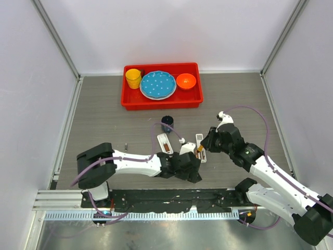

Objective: Unload the batteries from the remote control

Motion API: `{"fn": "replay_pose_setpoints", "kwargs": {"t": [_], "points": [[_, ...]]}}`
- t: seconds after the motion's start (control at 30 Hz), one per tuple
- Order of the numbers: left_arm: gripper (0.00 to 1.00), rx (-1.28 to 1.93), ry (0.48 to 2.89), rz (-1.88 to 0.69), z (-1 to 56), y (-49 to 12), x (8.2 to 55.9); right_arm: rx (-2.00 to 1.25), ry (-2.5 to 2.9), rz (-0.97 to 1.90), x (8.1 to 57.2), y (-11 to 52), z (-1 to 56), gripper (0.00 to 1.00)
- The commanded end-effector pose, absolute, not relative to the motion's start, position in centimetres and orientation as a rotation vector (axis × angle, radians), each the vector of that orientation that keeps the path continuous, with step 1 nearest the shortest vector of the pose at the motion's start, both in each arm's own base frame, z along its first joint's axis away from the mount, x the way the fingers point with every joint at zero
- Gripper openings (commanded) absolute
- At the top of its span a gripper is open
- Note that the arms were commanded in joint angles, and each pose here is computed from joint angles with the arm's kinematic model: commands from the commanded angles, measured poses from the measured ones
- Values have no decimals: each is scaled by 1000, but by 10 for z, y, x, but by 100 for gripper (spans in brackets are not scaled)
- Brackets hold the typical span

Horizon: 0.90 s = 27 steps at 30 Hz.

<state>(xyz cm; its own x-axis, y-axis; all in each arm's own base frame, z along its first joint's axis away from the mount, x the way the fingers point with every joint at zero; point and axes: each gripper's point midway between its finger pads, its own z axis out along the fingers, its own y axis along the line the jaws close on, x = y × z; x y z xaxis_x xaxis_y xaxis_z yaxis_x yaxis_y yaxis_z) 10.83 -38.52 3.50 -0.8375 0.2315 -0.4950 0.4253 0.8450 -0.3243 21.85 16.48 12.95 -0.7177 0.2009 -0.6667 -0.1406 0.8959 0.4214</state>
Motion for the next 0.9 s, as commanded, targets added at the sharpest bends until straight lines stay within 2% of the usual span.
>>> {"fn": "replay_pose_setpoints", "kwargs": {"t": [0.0,0.2,0.37,0.87], "points": [[82,367,2545,-648,36,-385,126,46,2212,575,228,163,153,1],[81,249,2530,-820,35,-381,151,50,2208,556,228,159,152,1],[81,230,2509,-857,37,-376,179,51,2207,542,229,157,151,1],[77,483,2471,-1081,53,-435,178,82,2170,434,235,137,160,1]]}}
